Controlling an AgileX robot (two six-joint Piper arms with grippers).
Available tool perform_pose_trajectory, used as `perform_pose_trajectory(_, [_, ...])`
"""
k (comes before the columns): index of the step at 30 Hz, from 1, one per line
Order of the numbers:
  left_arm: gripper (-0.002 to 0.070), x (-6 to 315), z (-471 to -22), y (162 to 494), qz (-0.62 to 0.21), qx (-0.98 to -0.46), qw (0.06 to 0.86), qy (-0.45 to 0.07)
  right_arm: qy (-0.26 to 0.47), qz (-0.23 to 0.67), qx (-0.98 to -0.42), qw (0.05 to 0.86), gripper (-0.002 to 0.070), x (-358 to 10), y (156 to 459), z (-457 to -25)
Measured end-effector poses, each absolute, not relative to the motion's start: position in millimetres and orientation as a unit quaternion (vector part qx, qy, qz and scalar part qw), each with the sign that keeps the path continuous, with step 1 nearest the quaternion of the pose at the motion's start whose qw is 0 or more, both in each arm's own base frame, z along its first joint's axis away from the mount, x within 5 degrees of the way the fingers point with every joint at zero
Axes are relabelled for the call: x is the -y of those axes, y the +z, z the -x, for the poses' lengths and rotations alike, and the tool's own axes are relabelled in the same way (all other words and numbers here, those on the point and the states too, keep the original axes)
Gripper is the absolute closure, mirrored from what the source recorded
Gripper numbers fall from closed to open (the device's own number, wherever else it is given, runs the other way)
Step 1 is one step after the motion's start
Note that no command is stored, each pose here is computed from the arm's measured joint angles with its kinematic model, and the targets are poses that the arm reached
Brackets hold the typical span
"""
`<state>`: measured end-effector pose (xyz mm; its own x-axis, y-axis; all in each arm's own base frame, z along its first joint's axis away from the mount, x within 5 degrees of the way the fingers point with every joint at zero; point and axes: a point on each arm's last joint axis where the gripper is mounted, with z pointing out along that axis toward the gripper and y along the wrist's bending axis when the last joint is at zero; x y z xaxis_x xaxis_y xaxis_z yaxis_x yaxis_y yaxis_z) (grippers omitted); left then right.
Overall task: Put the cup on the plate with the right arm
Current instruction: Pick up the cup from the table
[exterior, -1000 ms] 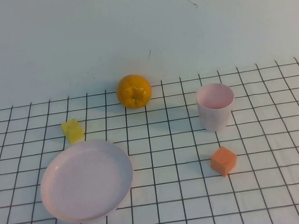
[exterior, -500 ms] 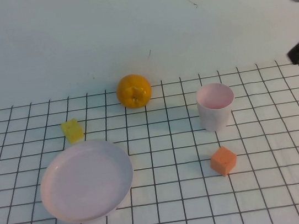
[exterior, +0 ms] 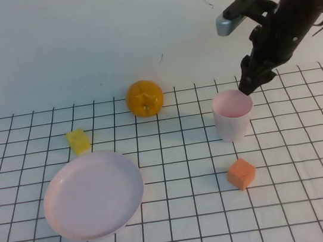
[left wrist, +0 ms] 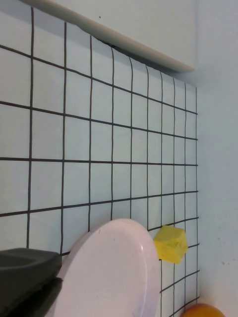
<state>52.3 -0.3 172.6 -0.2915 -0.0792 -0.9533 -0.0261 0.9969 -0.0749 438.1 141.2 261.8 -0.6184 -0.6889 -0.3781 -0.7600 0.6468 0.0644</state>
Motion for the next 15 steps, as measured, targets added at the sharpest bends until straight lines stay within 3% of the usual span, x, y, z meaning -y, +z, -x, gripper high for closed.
perform_pose_trajectory(4, [0.0678,0,-52,173,0.033,-0.803,0.594,-0.022,0.104,0.400,-0.895,0.170,0.0230,-147,251,-457])
perform_pose_trajectory(10, [0.0678,0,-52,173,0.033,-0.803,0.594,-0.022,0.085,0.398,-0.899,0.162,0.0227,-148,218,-471])
perform_pose_trajectory(15, [0.0678,0,-52,173,0.033,-0.803,0.594,-0.022,0.088,0.396,-0.903,0.141,0.0340,-149,194,-476])
